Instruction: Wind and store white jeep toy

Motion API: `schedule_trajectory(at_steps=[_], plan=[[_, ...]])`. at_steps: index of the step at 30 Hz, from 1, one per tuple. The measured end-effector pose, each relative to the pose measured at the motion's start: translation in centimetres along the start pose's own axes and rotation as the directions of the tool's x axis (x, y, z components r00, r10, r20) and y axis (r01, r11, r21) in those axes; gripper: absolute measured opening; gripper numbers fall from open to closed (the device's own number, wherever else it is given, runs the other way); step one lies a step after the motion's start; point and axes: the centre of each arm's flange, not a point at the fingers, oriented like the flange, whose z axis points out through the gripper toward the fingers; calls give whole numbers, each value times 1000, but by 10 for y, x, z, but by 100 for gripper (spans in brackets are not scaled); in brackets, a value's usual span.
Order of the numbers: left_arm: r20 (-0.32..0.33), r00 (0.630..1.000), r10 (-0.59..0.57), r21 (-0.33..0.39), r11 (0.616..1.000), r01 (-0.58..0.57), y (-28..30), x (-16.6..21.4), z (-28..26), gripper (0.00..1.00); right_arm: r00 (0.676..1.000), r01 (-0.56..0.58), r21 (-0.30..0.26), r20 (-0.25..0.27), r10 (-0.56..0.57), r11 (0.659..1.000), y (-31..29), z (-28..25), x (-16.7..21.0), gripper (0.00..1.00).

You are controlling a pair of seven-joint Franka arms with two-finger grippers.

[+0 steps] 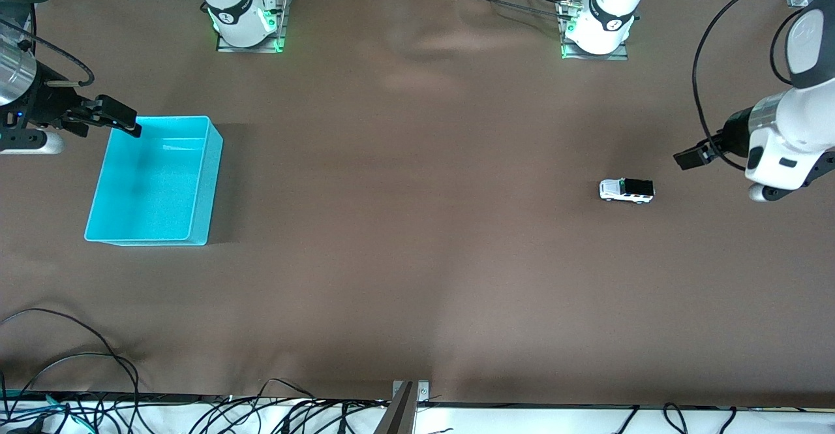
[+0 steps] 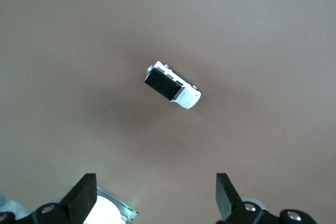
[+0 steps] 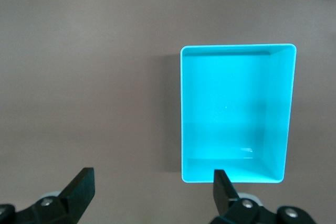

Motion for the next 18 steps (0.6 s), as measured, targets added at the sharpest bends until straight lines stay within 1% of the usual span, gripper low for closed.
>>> schedule_trajectory(at_steps=[3,7,11,14,16,18], plan=[[23,992,-125,23,992,124,7,7,17,100,1000,0,0,0,0,1000,0,0,0,100],[38,958,-283,54,958,281,16,15,37,100,1000,0,0,-2,0,1000,0,0,0,100],[29,897,-440,63,897,438,22,25,58,100,1000,0,0,-2,0,1000,0,0,0,100],[16,836,-549,54,835,548,26,30,79,100,1000,0,1,-3,0,1000,0,0,0,100],[10,797,-604,46,796,603,27,32,95,100,1000,0,1,-4,0,1000,0,0,0,100],[7,766,-643,45,765,642,28,33,110,100,1000,1,1,-7,-1,1000,0,-1,1,100]])
